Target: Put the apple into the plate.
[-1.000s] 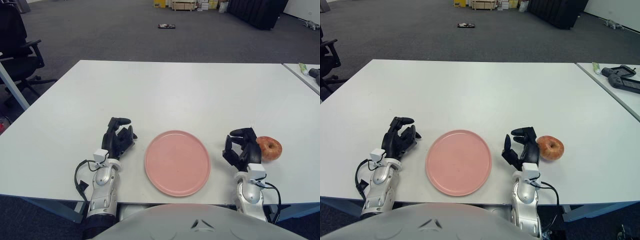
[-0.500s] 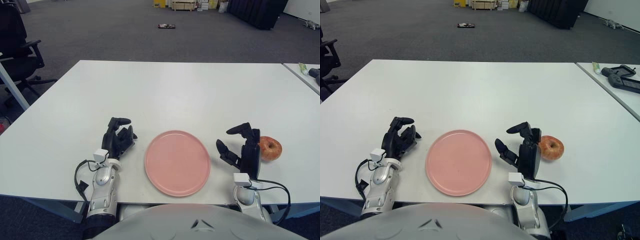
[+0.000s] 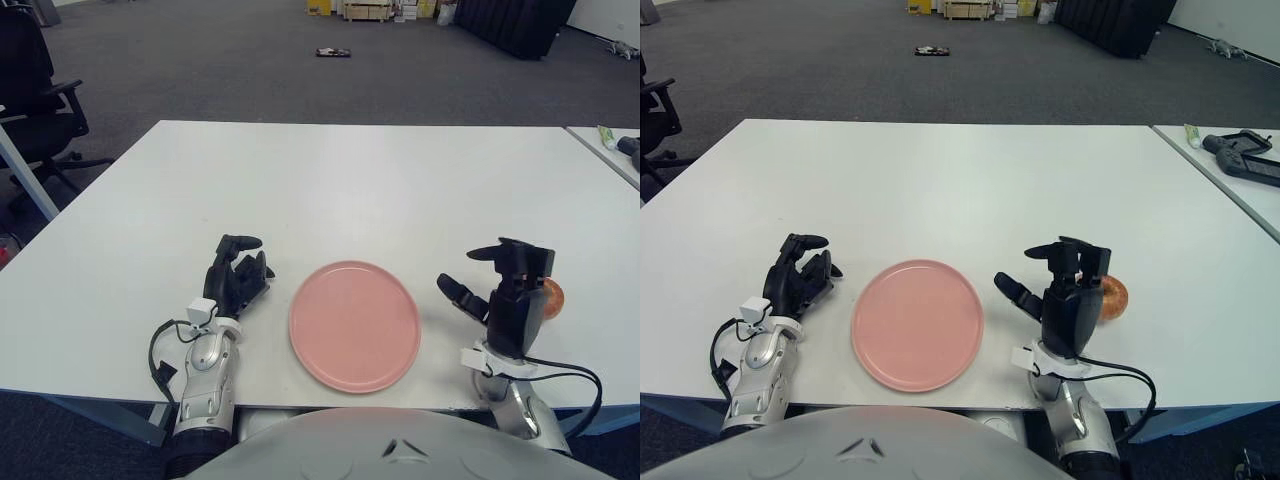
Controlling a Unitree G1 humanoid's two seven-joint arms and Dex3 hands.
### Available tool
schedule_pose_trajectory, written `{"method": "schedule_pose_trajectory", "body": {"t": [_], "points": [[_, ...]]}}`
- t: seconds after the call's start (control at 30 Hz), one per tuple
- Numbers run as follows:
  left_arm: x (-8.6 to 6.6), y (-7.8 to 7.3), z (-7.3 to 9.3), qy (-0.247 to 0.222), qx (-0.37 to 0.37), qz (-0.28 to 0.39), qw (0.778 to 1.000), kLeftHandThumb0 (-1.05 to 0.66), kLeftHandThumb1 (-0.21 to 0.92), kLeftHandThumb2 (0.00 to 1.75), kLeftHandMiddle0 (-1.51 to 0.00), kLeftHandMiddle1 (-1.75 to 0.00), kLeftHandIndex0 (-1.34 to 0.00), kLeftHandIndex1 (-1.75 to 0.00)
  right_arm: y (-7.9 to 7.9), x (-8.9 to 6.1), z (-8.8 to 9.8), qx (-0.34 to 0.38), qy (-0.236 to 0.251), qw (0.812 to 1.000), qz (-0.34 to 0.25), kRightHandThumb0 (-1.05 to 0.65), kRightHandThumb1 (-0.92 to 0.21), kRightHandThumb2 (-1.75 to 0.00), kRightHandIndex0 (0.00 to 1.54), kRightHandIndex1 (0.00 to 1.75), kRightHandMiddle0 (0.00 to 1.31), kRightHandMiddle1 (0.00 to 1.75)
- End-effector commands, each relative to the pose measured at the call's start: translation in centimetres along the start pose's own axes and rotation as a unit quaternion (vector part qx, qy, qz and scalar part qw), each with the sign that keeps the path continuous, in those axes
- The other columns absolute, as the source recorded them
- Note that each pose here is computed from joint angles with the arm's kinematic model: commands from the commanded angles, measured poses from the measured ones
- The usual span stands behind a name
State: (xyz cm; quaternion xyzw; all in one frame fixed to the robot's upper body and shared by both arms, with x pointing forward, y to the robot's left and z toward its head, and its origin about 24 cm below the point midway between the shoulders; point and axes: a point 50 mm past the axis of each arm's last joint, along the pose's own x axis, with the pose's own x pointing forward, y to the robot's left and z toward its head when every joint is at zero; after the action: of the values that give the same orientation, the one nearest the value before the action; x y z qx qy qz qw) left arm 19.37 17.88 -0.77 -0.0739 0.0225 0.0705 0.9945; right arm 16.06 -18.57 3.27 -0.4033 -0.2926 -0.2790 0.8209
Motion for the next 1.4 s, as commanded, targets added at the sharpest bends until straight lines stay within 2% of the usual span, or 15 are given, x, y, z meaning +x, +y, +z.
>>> {"method": "schedule_pose_trajectory", "body": {"t": [0.0,0.03,0.07,0.13,0.23,0.33,0.63,0.97,1.17,1.3,1.37], "points": [[0.1,0.0,-0.2,0.006,0.001,-0.003,1.000,-0.38,0.72,0.81,-0.72,-1.75,-0.32,-1.75,-0.9,0.0,-0.7,-0.056,0.017,0.998,-0.022,-0.65,-0.89,-0.76,0.02,0.46,0.02,0.95],[0.1,0.0,-0.2,0.006,0.000,-0.003,1.000,-0.38,0.72,0.81,-0.72,-1.75,-0.32,-1.75,-1.0,-0.1,-0.7,-0.072,0.035,0.996,-0.024,-0.67,-0.87,-0.74,0.02,0.36,0.01,0.87],[0.1,0.0,-0.2,0.006,-0.001,-0.003,1.000,-0.38,0.72,0.81,-0.72,-1.75,-0.32,-1.75,-1.0,-0.1,-0.6,-0.081,0.048,0.995,-0.025,-0.70,-0.81,-0.71,0.01,0.23,0.01,0.69],[0.1,0.0,-0.2,0.005,-0.003,-0.003,1.000,-0.37,0.72,0.81,-0.72,-1.75,-0.31,-1.75,-1.1,-0.2,-0.5,-0.101,0.080,0.991,-0.021,-0.75,-0.74,-0.65,0.00,0.09,0.00,0.41],[0.1,0.0,-0.2,0.004,-0.005,-0.001,1.000,-0.37,0.72,0.81,-0.72,-1.75,-0.32,-1.75,-1.2,-0.2,-0.4,-0.119,0.117,0.986,-0.013,-0.80,-0.70,-0.61,0.00,0.03,0.00,0.18],[0.1,0.1,-0.2,0.004,-0.006,0.000,1.000,-0.38,0.72,0.81,-0.72,-1.75,-0.32,-1.75,-1.5,-0.2,-0.7,-0.135,0.142,0.981,-0.007,-0.83,-0.68,-0.58,0.00,0.01,0.00,0.06],[0.2,0.1,-0.2,0.005,-0.002,0.001,1.000,-0.38,0.71,0.82,-0.73,-1.75,-0.32,-1.75,-1.5,-0.2,-1.4,-0.212,0.192,0.958,0.005,-0.90,-0.65,-0.46,0.00,0.00,0.00,0.00],[0.2,0.2,-0.1,0.006,0.000,0.000,1.000,-0.38,0.71,0.82,-0.72,-1.75,-0.32,-1.75,-1.6,-0.3,-1.8,-0.246,0.277,0.928,0.037,-0.99,-0.69,-0.36,0.00,0.00,0.00,0.00],[0.1,0.2,-0.1,0.006,-0.001,0.000,1.000,-0.38,0.71,0.82,-0.72,-1.75,-0.32,-1.75,-1.8,-0.3,-2.2,-0.256,0.356,0.895,0.084,-0.91,-0.64,-0.32,0.00,0.00,0.00,0.00],[0.1,0.2,-0.1,0.005,0.000,-0.001,1.000,-0.38,0.71,0.82,-0.73,-1.75,-0.32,-1.75,-1.9,-0.2,-2.2,-0.253,0.385,0.880,0.109,-0.85,-0.61,-0.32,0.00,0.00,0.00,0.00],[0.1,0.2,-0.1,0.005,0.000,0.000,1.000,-0.38,0.71,0.82,-0.73,-1.75,-0.32,-1.75,-2.0,-0.2,-2.4,-0.251,0.397,0.874,0.124,-0.83,-0.54,-0.39,0.00,0.00,0.00,0.00]]}}
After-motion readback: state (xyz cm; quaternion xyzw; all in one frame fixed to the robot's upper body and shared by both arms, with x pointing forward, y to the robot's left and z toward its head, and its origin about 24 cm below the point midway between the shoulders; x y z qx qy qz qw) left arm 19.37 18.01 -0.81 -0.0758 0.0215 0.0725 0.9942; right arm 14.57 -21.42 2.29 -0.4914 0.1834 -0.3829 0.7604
